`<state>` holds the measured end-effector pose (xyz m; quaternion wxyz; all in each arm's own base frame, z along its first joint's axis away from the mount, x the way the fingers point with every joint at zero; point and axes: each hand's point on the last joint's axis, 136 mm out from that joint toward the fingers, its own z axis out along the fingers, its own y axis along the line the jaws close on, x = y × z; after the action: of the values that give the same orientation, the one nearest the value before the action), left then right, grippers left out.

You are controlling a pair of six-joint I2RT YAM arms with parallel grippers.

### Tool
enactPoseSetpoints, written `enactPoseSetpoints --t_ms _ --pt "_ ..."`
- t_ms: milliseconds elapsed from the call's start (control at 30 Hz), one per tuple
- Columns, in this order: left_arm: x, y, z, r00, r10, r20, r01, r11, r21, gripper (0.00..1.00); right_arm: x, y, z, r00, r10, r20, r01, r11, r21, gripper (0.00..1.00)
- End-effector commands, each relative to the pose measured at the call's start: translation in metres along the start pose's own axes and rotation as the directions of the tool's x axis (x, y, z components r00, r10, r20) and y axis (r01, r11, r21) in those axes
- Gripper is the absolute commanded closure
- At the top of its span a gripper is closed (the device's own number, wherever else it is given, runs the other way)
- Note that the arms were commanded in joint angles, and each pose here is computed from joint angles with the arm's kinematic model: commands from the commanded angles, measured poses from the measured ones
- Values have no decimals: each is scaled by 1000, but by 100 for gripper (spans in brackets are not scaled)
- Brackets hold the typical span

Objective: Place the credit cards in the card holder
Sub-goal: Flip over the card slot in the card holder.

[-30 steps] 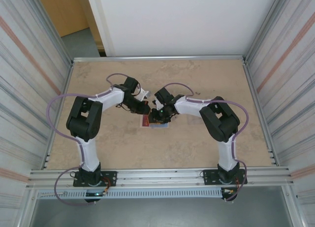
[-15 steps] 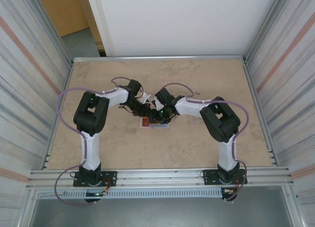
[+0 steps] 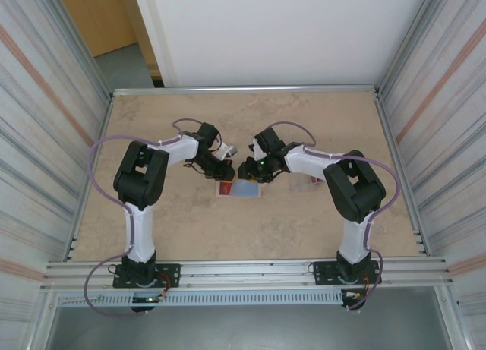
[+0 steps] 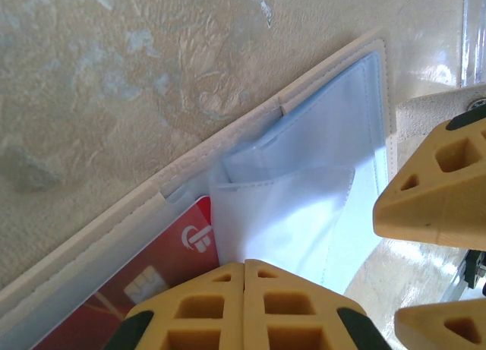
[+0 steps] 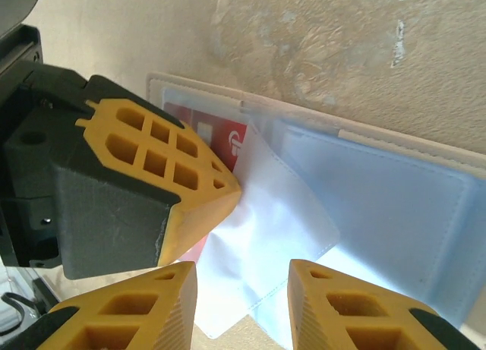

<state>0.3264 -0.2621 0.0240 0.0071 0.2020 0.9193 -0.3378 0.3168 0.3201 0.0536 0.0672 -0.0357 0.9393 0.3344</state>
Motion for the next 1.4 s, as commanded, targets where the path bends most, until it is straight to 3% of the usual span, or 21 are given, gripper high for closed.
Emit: enactPoseSetpoints --t_ms 0,433,967,1367 --pt "12 8 -1 999 -15 -39 13 999 -52 100 4 -4 6 999 44 -17 -44 999 11 65" --pt "12 7 -3 999 -14 -29 12 999 -43 100 5 -28 0 996 90 8 -90 991 101 63" --pt "8 3 -12 1000 -10 -1 10 999 -41 100 -1 -3 25 998 49 -30 -49 999 -1 65" --pt "8 3 -14 1000 -10 8 10 999 -42 100 -2 -4 -1 1000 22 -3 -22 996 82 65"
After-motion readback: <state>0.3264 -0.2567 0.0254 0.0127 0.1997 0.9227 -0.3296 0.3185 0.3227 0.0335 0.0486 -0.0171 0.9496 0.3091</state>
